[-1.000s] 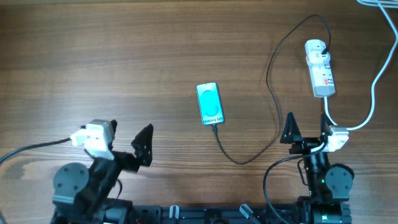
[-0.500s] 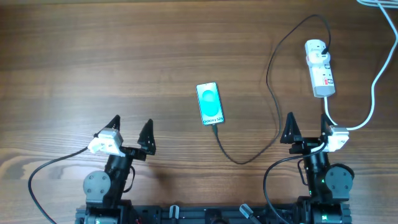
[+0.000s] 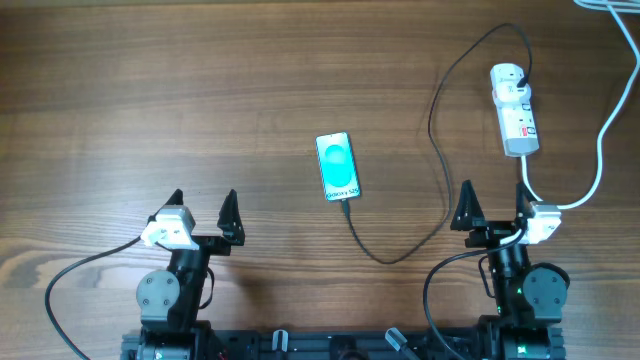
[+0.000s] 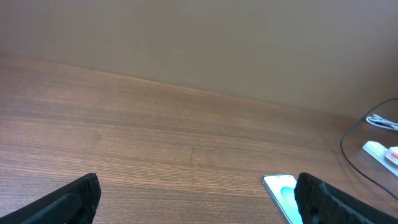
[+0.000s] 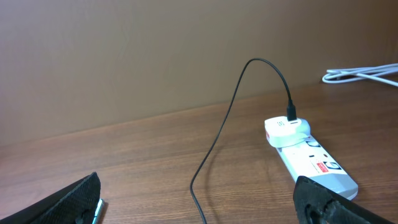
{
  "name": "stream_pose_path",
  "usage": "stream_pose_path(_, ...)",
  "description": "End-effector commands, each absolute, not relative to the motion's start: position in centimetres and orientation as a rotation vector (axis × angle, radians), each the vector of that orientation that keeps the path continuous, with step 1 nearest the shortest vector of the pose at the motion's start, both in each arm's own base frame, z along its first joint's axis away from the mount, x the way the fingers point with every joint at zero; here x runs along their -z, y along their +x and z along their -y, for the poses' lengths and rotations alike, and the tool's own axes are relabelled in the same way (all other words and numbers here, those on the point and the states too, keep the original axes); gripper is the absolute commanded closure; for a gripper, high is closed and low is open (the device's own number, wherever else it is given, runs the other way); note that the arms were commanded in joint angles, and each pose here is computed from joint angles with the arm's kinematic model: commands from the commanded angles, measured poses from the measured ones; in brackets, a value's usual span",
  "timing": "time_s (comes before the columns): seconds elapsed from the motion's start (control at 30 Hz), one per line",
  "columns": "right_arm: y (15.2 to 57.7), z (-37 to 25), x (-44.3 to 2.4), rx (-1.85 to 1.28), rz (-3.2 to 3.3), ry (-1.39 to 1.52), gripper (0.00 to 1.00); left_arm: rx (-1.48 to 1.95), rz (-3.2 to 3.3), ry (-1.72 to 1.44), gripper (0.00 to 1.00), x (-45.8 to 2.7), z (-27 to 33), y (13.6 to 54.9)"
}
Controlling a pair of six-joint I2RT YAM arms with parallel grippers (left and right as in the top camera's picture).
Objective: Plug charger to phone and switch on socket
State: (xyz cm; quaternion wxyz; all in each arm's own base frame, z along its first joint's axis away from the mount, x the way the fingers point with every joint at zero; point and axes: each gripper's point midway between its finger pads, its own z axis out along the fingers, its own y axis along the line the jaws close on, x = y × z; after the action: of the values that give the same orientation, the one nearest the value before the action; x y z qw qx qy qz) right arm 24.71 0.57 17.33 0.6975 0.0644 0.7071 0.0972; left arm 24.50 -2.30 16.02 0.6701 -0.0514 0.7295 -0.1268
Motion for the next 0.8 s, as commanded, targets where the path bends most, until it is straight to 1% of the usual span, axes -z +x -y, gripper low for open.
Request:
stream_pose_path(0.0, 24.67, -0.44, -17.55, -0.195, -1.566, 0.135, 0.0, 0.254, -1.642, -0.115, 0.0, -15.79, 1.9, 24.53)
stream_pose_path(0.77, 24.67, -0.44, -17.55, -0.195, -1.566, 0.134, 0.0, 0.24, -1.64, -0.131, 0.0, -15.8, 1.43, 24.56)
